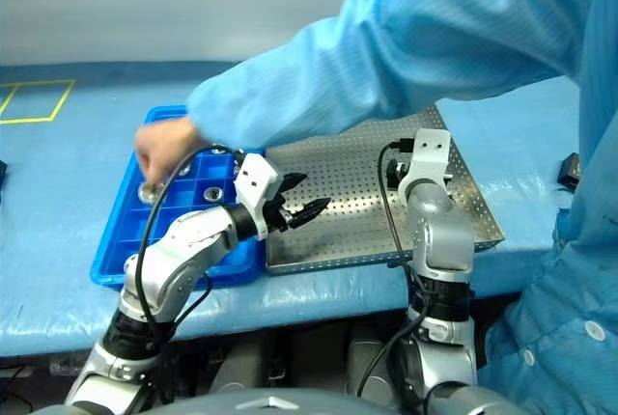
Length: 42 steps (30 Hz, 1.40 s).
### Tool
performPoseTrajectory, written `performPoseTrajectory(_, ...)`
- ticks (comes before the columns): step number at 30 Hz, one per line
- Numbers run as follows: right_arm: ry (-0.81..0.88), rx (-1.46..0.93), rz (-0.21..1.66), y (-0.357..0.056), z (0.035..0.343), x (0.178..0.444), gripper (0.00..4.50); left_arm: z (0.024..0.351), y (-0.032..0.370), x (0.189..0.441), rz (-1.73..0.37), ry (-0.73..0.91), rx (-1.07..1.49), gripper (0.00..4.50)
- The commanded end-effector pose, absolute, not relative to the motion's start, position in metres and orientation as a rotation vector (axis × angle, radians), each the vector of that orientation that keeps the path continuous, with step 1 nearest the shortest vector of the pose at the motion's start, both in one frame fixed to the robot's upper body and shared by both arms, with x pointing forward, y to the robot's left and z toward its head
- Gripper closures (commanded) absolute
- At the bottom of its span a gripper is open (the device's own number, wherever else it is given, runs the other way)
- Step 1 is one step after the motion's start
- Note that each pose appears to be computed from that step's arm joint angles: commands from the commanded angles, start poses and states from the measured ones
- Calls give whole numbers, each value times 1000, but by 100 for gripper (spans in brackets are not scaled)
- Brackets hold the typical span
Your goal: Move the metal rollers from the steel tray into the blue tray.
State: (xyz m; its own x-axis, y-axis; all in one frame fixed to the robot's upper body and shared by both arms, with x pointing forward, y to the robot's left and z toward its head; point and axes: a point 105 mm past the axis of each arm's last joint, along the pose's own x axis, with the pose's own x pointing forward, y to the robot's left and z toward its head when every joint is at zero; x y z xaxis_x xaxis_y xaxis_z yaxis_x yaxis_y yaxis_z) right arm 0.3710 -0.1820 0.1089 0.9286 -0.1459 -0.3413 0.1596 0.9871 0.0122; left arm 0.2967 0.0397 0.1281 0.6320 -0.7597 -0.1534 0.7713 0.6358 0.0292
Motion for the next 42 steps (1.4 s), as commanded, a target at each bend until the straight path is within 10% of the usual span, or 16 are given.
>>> performPoseTrajectory(1,312,81,-186,-186,117,383,52,138,36,293,-889,79,101,90)
performPoseTrajectory(18,390,147,-279,-187,94,411,52,138,44,291,-842,82,123,90)
performPoseTrajectory(26,390,191,-308,-188,91,410,273,138,46,293,-830,85,128,90)
performPoseTrajectory(33,319,213,-271,-183,106,405,279,136,57,295,-787,99,132,90)
performPoseTrajectory(42,183,70,765,-31,159,325,279,135,115,295,-583,165,255,90)
